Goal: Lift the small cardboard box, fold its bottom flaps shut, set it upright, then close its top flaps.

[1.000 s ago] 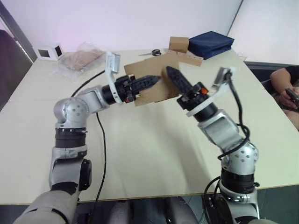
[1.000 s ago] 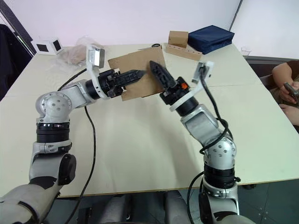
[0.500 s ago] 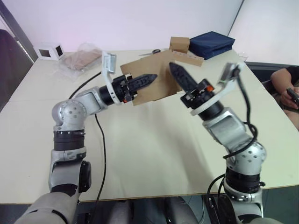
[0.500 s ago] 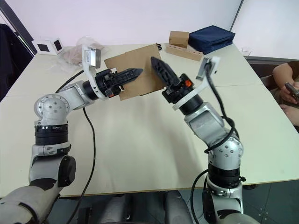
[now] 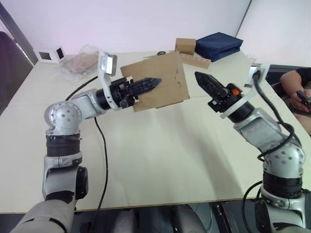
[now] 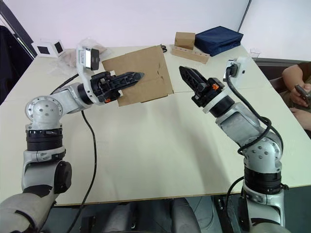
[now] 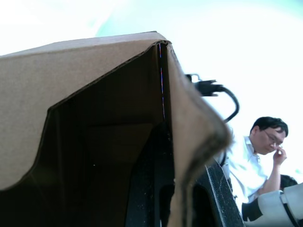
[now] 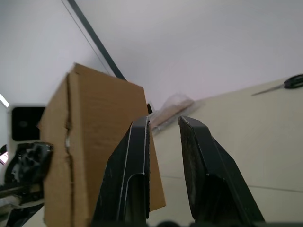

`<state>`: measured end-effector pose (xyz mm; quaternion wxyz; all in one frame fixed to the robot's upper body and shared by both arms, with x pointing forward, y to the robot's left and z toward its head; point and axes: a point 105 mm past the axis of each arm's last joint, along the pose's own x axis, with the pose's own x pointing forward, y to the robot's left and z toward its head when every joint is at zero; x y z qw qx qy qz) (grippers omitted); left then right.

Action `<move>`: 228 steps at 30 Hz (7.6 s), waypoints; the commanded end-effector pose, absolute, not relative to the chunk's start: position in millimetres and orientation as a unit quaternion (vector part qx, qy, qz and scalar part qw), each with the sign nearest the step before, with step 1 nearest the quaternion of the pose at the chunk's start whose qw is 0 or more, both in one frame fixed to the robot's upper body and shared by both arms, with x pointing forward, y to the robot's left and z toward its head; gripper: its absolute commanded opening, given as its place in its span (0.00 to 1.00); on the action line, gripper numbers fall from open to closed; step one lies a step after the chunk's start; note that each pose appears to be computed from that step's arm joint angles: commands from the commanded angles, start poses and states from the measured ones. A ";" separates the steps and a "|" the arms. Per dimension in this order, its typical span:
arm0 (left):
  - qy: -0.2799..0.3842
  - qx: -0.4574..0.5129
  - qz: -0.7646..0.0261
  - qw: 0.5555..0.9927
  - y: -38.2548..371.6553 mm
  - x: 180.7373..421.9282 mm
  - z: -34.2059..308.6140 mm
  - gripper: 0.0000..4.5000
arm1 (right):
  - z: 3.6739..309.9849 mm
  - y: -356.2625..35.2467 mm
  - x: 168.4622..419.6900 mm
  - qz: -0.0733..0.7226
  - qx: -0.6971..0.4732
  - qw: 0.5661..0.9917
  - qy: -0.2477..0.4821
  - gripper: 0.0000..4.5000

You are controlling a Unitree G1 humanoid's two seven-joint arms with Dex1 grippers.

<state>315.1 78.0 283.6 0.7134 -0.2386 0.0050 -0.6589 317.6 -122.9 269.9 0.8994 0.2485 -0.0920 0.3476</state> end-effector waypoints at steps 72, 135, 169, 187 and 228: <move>0.252 0.544 -0.645 0.474 36.1 346.5 215.0 0.68 | 251.8 -141.6 286.2 0.355 -0.013 0.931 -0.083 0.19; 0.152 0.072 -0.546 0.821 108.7 335.3 137.0 0.01 | 141.3 -88.3 305.5 0.429 -0.042 0.896 0.109 0.00; 0.073 0.043 -0.519 0.851 128.7 329.1 179.7 0.01 | 180.1 -124.3 321.2 0.405 -0.023 0.913 0.032 0.00; 0.102 0.056 -0.548 0.828 100.5 322.9 151.0 0.01 | 144.0 -86.9 312.5 0.494 -0.025 0.864 0.092 0.00; 0.058 -0.001 -0.536 0.842 140.0 346.4 209.0 0.01 | 219.0 -75.1 258.0 0.554 -0.029 0.832 0.008 0.00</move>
